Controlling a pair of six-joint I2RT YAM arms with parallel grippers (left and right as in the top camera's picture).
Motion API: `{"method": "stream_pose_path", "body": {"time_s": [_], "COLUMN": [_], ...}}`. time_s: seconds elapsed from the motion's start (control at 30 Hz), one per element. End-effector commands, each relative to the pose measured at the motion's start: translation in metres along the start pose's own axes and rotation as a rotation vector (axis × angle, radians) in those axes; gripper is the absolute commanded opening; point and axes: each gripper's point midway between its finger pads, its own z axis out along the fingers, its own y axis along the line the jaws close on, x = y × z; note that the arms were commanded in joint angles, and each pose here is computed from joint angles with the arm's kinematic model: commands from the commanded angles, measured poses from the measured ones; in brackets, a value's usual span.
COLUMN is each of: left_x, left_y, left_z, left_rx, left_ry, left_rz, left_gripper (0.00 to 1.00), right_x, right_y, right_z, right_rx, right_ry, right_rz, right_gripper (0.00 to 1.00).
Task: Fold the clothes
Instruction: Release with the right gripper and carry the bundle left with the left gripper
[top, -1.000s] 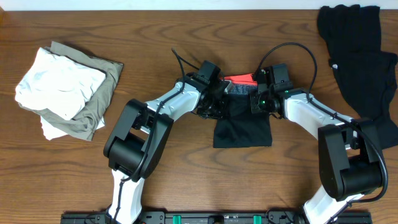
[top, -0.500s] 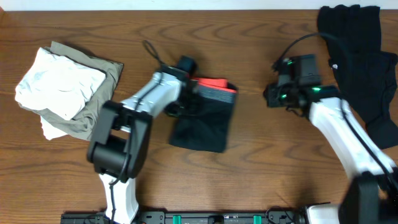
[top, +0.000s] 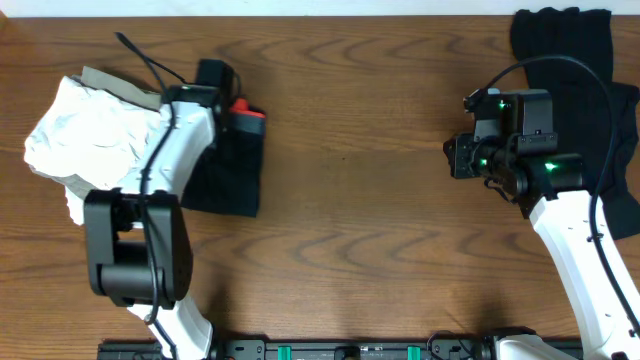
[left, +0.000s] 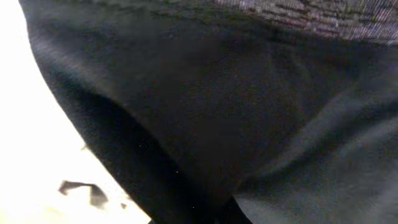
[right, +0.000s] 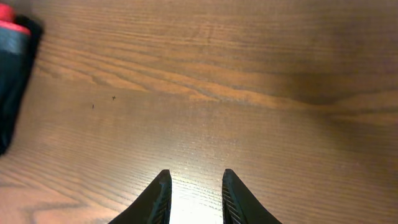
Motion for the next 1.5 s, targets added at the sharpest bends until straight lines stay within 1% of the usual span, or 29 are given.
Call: {"method": "stream_pose_path", "body": {"time_s": [0.0, 0.17, 0.3, 0.4, 0.6, 0.83, 1.17, 1.33, 1.47], "left_x": [-0.025, -0.049, -0.061, -0.068, -0.066, -0.067, -0.078, -0.07, -0.061], "left_y": [0.041, 0.064, 0.075, 0.089, 0.115, 0.159, 0.185, 0.204, 0.211], "left_z": [-0.023, -0.039, -0.05, -0.055, -0.051, -0.041, -0.039, -0.033, -0.023], "left_rx": [-0.087, -0.098, -0.107, -0.128, -0.153, -0.187, -0.194, -0.205, -0.137], "left_ry": [-0.093, -0.166, -0.2, -0.222, -0.216, -0.235, -0.301, -0.29, -0.267], "left_rz": [-0.042, -0.048, -0.038, -0.065, -0.121, -0.238, -0.318, -0.386, -0.426], "left_gripper": [0.06, 0.06, 0.06, 0.06, 0.06, 0.06, 0.06, 0.06, 0.07], "right_x": [-0.004, -0.004, -0.003, -0.003, -0.002, 0.0, 0.001, 0.002, 0.002], "right_y": [-0.002, -0.002, -0.002, -0.002, -0.002, -0.002, -0.004, -0.005, -0.005], "right_z": [-0.005, -0.005, -0.005, -0.005, -0.005, -0.005, -0.005, -0.005, -0.005], "right_rx": [0.006, 0.006, 0.006, 0.007, 0.008, 0.009, 0.019, 0.02, 0.02], "right_ry": [-0.015, -0.016, -0.012, -0.012, -0.009, 0.002, 0.006, 0.008, 0.009], "right_rz": [-0.013, -0.013, -0.012, -0.012, -0.011, -0.009, -0.008, -0.007, -0.007], "right_gripper": [0.25, 0.25, 0.25, 0.25, 0.25, 0.25, 0.25, 0.25, 0.25]}}
